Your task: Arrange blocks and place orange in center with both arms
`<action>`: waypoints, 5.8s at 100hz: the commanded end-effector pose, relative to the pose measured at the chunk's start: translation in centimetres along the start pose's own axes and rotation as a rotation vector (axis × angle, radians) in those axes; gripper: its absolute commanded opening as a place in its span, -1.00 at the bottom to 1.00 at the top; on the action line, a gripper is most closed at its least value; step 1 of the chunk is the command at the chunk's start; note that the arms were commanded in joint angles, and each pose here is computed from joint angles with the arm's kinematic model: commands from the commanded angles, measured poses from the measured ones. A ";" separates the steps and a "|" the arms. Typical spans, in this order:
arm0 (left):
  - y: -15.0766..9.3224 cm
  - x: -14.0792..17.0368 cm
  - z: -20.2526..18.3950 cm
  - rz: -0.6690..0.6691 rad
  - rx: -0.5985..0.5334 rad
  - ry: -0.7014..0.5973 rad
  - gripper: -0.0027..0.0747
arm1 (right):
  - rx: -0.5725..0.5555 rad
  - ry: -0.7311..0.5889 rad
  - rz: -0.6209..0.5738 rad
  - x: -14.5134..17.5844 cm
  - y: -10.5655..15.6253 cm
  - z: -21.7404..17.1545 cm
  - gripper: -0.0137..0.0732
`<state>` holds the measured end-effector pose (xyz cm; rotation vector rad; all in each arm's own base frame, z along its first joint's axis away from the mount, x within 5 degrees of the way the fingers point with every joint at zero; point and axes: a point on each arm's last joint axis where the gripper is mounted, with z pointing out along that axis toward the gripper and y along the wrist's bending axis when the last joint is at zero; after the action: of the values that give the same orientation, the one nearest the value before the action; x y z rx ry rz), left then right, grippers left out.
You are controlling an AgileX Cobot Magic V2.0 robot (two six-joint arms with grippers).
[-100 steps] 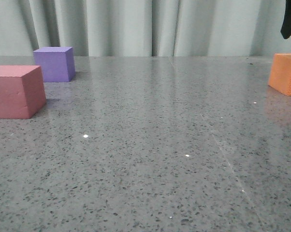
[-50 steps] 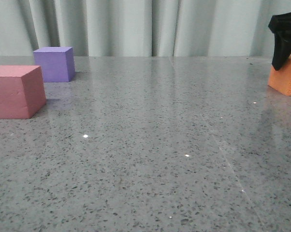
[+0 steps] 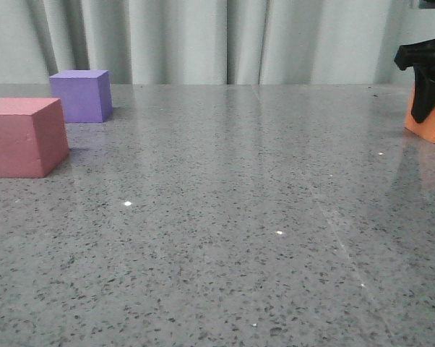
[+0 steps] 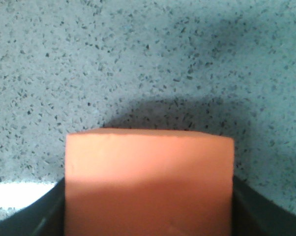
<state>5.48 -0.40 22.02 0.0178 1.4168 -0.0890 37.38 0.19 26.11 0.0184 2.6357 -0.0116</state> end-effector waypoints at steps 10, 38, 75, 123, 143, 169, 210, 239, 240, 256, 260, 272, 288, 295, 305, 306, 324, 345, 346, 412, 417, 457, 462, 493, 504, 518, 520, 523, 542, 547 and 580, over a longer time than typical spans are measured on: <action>-0.1 0.9 -0.3 -0.005 0.013 -0.053 -0.96 | -0.022 -0.136 0.017 -1.8 0.0 -2.7 -0.06; -0.1 0.9 -0.3 -0.005 0.013 -0.053 -0.96 | -0.153 -0.121 0.014 -3.6 3.8 -7.2 -0.06; -0.1 0.9 -0.3 -0.005 0.013 -0.053 -0.96 | -0.311 -0.178 0.001 -3.1 14.8 -9.1 -0.06; -0.1 0.9 -0.3 -0.005 0.013 -0.053 -0.96 | -0.241 -0.204 0.052 -1.0 23.0 -6.9 -0.06; -0.1 0.9 -0.3 -0.005 0.013 -0.053 -0.96 | -0.230 -0.181 0.043 -1.7 24.8 -5.7 -0.06; -0.1 0.9 -0.3 -0.005 0.013 -0.053 -0.96 | -0.226 -0.166 0.031 -1.4 25.6 -4.5 0.03; -0.1 0.9 -0.3 -0.005 0.013 -0.053 -0.96 | -0.235 -0.178 0.033 -1.7 25.7 -4.7 0.76; -0.1 0.9 -0.3 -0.005 0.013 -0.053 -0.96 | -0.231 -0.331 -0.043 -3.2 24.0 -9.8 0.75; -0.1 0.9 -0.3 -0.005 0.013 -0.053 -0.96 | -0.227 -0.337 -0.045 -3.2 23.9 -10.0 0.75; -0.1 0.9 -0.3 -0.005 0.013 -0.053 -0.96 | -0.142 -0.469 -0.074 -3.6 20.9 -15.1 0.75; -0.1 0.9 -0.3 -0.005 0.013 -0.053 -0.96 | -0.119 -0.509 -0.083 -3.5 19.9 -16.5 0.75; -0.1 0.9 -0.3 -0.005 0.013 -0.053 -0.96 | -0.060 -0.600 -0.101 -2.4 16.9 -20.1 0.75; -0.1 0.9 -0.3 -0.005 0.013 -0.053 -0.96 | -0.012 -0.669 -0.098 0.7 12.3 -23.4 0.75; -0.1 0.9 -0.3 -0.005 0.013 -0.053 -0.96 | -0.010 -0.680 -0.092 2.5 10.4 -24.1 0.75; -0.1 0.9 -0.3 -0.005 0.013 -0.053 -0.96 | 0.003 -0.674 -0.091 5.5 7.9 -24.0 0.75; -0.1 0.9 -0.3 -0.005 0.013 -0.053 -0.96 | 0.005 -0.673 -0.090 5.7 7.8 -24.0 0.75; -0.1 0.9 -0.3 -0.005 0.013 -0.053 -0.96 | 0.014 -0.658 -0.095 11.2 4.6 -23.5 0.56; -0.1 0.9 -0.3 -0.005 0.013 -0.053 -0.96 | 0.017 -0.653 -0.090 15.7 2.2 -22.6 -0.39; -0.1 0.9 -0.3 -0.005 0.013 -0.053 -0.96 | 0.017 -0.654 -0.089 15.8 2.1 -22.6 -0.46; -0.1 0.9 -0.3 -0.005 0.013 -0.053 -0.96 | -0.006 -0.701 -0.052 17.8 0.6 -23.6 -0.84; -0.1 0.9 -0.3 -0.005 0.013 -0.053 -0.96 | -0.006 -0.701 -0.052 17.8 0.6 -23.6 -0.84; -0.1 0.9 -0.3 -0.005 0.013 -0.053 -0.96 | -0.043 -0.756 -0.013 21.6 -0.7 -21.0 -0.84; -0.1 0.9 -0.3 -0.005 0.013 -0.053 -0.96 | -0.065 -0.778 0.014 22.5 -1.0 -20.8 -0.84; -0.1 0.9 -0.3 -0.005 0.013 -0.053 -0.96 | -0.144 -0.929 0.100 27.8 -2.2 -18.8 -0.84; -0.1 0.9 -0.3 -0.005 0.013 -0.053 -0.96 | -0.181 -0.984 0.074 29.2 -1.9 -18.1 -0.84; -0.1 0.9 -0.3 -0.005 0.013 -0.053 -0.96 | -0.206 -1.024 -0.001 29.7 -0.9 -17.1 -0.84; -0.1 0.9 -0.3 -0.005 0.013 -0.053 -0.96 | -0.200 -1.033 -0.014 29.7 -0.8 -17.0 -0.84; -0.1 0.9 -0.3 -0.005 0.013 -0.053 -0.96 | -0.215 -1.042 -0.014 29.7 -0.6 -16.8 -0.84; -0.1 0.9 -0.3 -0.005 0.013 -0.053 -0.96 | -0.213 -1.154 0.010 29.4 -0.1 -15.7 -0.84; -0.1 0.9 -0.3 -0.005 0.013 -0.053 -0.96 | -0.201 -1.172 0.019 29.5 -0.1 -15.3 -0.84; -0.1 0.9 -0.3 -0.005 0.013 -0.053 -0.96 | -0.186 -1.138 0.023 30.6 0.0 -10.8 -0.84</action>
<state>5.48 -0.40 22.02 0.0178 1.4168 -0.0890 5.54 0.69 19.81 -0.0205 1.6234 0.1729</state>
